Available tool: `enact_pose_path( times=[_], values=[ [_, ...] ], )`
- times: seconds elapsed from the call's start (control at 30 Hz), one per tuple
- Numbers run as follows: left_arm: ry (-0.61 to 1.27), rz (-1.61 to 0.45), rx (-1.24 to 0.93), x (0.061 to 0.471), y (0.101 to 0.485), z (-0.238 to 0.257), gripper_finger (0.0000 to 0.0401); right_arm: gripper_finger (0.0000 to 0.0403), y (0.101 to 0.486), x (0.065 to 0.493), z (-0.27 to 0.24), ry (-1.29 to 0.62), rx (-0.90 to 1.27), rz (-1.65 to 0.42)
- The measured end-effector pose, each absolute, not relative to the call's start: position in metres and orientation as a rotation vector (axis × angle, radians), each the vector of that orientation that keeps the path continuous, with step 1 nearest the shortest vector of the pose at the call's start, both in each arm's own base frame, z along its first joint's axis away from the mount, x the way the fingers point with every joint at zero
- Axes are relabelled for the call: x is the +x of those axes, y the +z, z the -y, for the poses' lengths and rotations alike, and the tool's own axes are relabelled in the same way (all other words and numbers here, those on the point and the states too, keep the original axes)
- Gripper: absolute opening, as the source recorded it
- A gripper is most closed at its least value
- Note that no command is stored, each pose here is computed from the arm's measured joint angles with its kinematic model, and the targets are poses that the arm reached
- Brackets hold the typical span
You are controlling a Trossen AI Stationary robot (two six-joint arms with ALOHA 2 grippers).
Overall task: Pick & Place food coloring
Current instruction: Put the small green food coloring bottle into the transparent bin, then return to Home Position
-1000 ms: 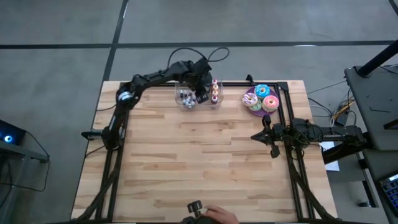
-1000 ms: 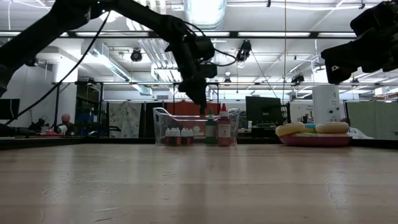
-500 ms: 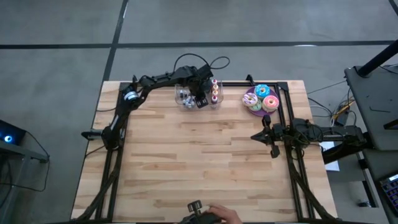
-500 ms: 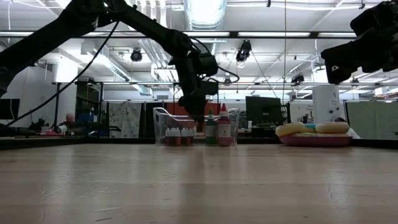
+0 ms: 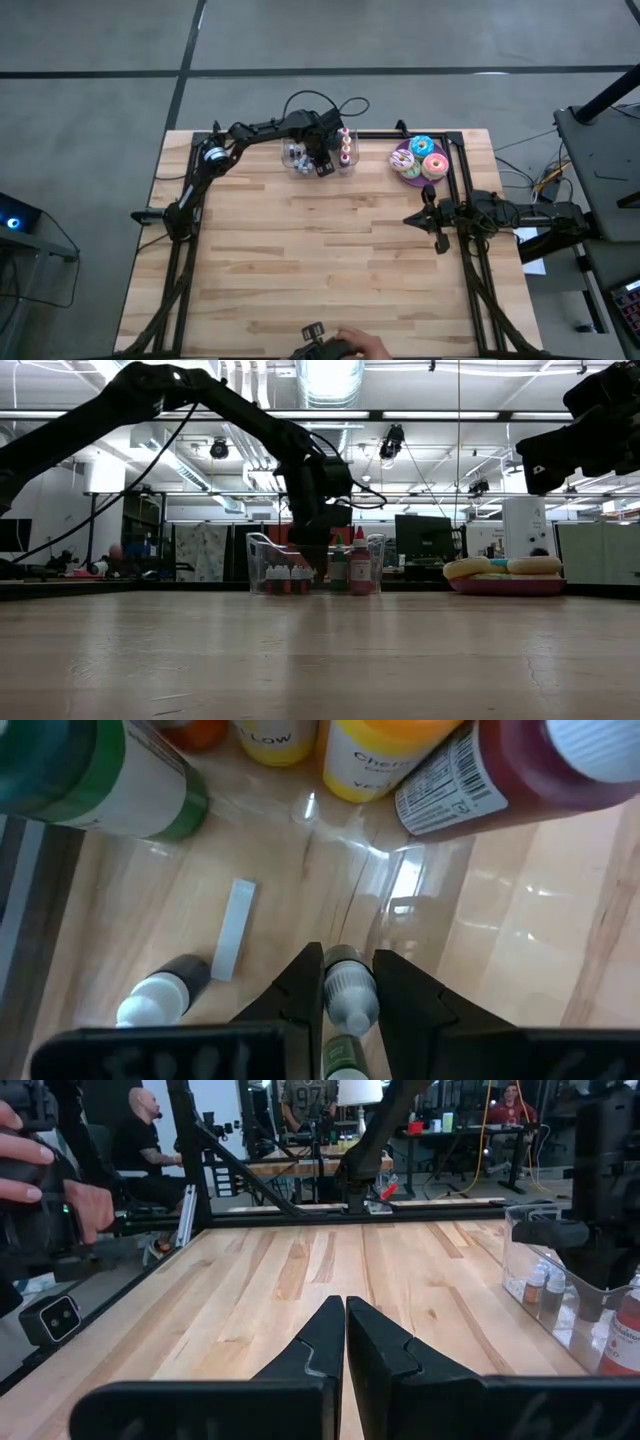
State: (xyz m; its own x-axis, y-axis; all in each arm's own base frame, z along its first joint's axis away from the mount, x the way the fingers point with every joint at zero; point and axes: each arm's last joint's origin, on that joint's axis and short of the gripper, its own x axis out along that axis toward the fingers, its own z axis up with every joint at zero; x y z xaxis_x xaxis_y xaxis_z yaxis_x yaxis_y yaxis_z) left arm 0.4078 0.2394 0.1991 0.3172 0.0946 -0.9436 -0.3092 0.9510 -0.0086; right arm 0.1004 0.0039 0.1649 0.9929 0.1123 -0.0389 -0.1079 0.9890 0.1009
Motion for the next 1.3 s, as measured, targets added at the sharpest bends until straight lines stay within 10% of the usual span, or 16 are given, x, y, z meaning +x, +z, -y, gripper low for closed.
enact_pose_path(
  times=[1.3],
  values=[
    [0.28, -1.212, -0.209, 0.409, 0.199, -0.238, 0.0103, 0.0008, 0.165, 0.1, -0.004, 0.111, 0.099, -0.045]
  ],
)
